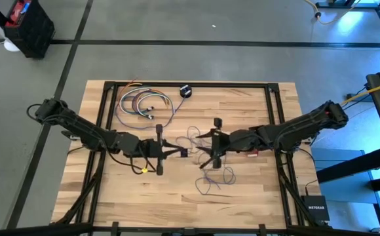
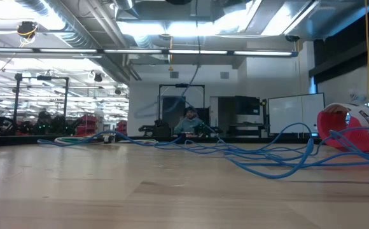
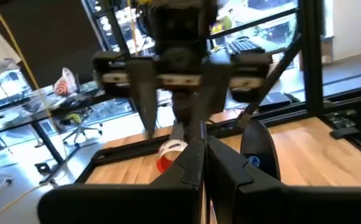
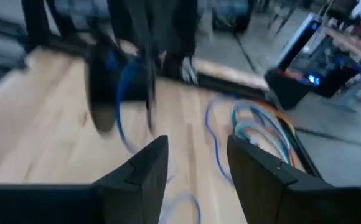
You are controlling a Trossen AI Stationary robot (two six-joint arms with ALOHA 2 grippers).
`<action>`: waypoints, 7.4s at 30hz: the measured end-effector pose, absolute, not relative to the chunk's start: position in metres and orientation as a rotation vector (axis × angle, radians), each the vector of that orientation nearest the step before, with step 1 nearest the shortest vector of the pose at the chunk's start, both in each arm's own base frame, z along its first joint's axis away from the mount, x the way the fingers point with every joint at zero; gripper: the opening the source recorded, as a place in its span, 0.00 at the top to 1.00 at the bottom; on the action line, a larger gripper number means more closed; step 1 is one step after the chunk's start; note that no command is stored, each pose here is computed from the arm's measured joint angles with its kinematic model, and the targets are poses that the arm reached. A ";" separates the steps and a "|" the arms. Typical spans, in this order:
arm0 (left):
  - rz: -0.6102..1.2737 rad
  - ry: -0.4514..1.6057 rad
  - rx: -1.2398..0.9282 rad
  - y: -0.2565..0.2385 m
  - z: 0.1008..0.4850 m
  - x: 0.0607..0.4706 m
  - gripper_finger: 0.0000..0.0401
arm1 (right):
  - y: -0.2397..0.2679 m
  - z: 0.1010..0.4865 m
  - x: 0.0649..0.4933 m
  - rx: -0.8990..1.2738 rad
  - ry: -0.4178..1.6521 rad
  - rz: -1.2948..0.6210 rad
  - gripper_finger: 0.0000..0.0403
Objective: Coil cords
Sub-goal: Coil the blue wire onto the spool
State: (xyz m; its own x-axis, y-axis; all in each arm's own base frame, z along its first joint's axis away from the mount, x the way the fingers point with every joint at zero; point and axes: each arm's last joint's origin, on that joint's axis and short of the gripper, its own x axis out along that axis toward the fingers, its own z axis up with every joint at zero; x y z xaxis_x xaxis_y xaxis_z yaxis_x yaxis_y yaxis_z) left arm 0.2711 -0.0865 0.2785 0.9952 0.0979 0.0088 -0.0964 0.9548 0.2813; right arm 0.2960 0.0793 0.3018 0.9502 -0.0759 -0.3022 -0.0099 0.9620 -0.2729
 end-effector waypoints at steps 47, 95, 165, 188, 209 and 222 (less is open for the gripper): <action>0.237 0.046 0.249 -0.081 0.289 0.256 0.70 | 0.066 0.315 0.299 -0.336 0.219 -0.121 0.98; 0.299 0.482 0.007 -0.023 0.172 0.323 0.67 | 0.061 0.318 0.265 -0.351 0.291 -0.290 0.97; 0.498 0.665 0.223 -0.163 0.167 0.227 0.62 | 0.060 0.340 0.267 -0.404 0.117 -0.387 0.97; 0.135 0.518 0.094 -0.033 0.194 0.342 0.67 | 0.044 0.322 0.269 -0.418 0.288 -0.366 0.97; 0.192 0.475 0.150 -0.008 0.178 0.330 0.68 | 0.004 0.253 0.272 -0.261 0.050 -0.371 0.97; 0.219 0.320 0.059 -0.004 0.214 0.331 0.68 | 0.001 0.247 0.261 -0.301 -0.106 -0.328 0.97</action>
State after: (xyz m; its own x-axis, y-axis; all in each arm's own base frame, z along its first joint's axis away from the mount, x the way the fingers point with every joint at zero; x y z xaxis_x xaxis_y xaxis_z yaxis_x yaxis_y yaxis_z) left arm 0.3310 -0.0038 0.2136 0.9258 0.2228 -0.3055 -0.2041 0.9746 0.0923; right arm 0.2607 0.0010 0.2465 0.9416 -0.3010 0.1510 0.3324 0.9025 -0.2740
